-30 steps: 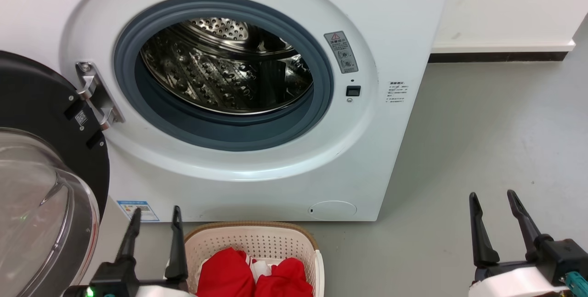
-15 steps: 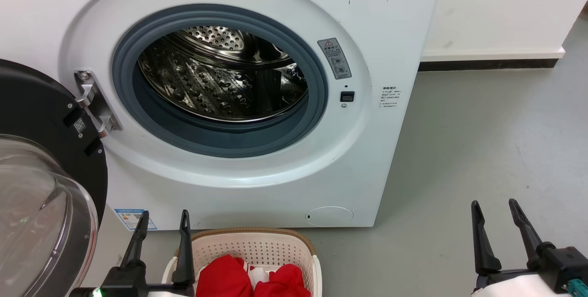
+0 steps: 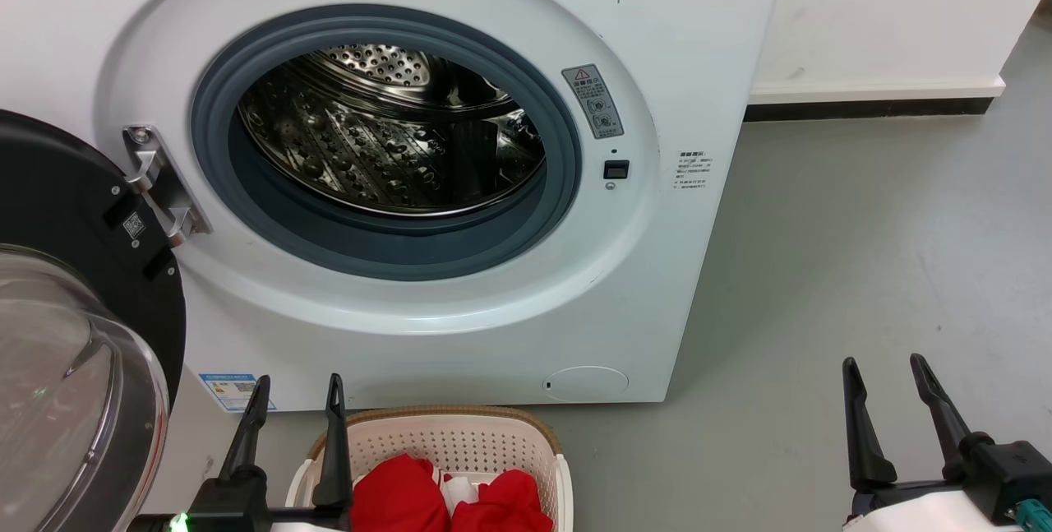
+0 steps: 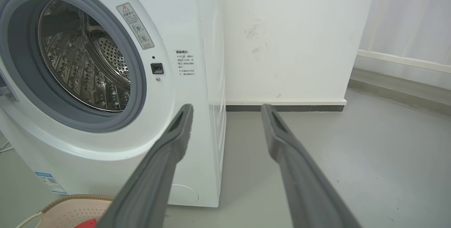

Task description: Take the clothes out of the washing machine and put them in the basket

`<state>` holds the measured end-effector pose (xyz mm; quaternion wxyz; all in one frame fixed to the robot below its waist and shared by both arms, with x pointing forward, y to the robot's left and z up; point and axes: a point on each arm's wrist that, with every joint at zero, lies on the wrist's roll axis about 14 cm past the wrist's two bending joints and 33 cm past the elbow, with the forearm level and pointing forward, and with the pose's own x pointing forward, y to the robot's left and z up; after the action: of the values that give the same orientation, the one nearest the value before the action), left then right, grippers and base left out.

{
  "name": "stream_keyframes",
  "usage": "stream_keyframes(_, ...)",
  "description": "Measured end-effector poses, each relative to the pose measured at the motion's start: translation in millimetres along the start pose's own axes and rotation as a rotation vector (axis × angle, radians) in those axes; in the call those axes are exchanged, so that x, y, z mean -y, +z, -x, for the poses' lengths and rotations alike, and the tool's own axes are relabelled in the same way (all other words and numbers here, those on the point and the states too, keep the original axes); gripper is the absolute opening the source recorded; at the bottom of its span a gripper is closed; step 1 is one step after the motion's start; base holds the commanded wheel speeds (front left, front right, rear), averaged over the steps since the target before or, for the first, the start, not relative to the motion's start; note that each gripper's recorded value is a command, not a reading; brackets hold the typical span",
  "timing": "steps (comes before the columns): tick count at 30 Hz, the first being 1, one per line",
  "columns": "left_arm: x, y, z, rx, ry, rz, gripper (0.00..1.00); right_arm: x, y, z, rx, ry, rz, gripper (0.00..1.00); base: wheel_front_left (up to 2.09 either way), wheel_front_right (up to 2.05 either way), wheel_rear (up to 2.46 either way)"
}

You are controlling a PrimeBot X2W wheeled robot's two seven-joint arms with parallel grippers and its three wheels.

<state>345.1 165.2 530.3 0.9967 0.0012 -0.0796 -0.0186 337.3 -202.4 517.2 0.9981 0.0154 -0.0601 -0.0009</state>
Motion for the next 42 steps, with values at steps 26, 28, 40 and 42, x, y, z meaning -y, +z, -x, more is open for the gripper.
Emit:
stream_keyframes(26, -8.2, -31.5, 4.1, -0.125, 0.062, 0.286, 0.0, 7.1, -27.1, 4.2, -0.098, -0.071, -0.261, 0.0, 0.0, 0.0, 0.0)
stream_keyframes(28, -9.3, -33.0, 3.4, -0.131, 0.07, 0.323, 0.0, 7.6, -26.2, 2.2, -0.096, -0.077, -0.296, 0.0, 0.0, 0.0, 0.0)
stream_keyframes(40, -15.3, -39.7, -1.9, -0.161, 0.11, 0.53, 0.0, 10.7, -29.3, -3.8, -0.107, -0.115, -0.503, 0.0, 0.0, 0.0, 0.0)
stream_keyframes(42, -16.0, -39.7, -3.7, -0.162, 0.113, 0.561, 0.0, 10.8, -30.1, -4.5, -0.111, -0.119, -0.532, 0.0, 0.0, 0.0, 0.0)
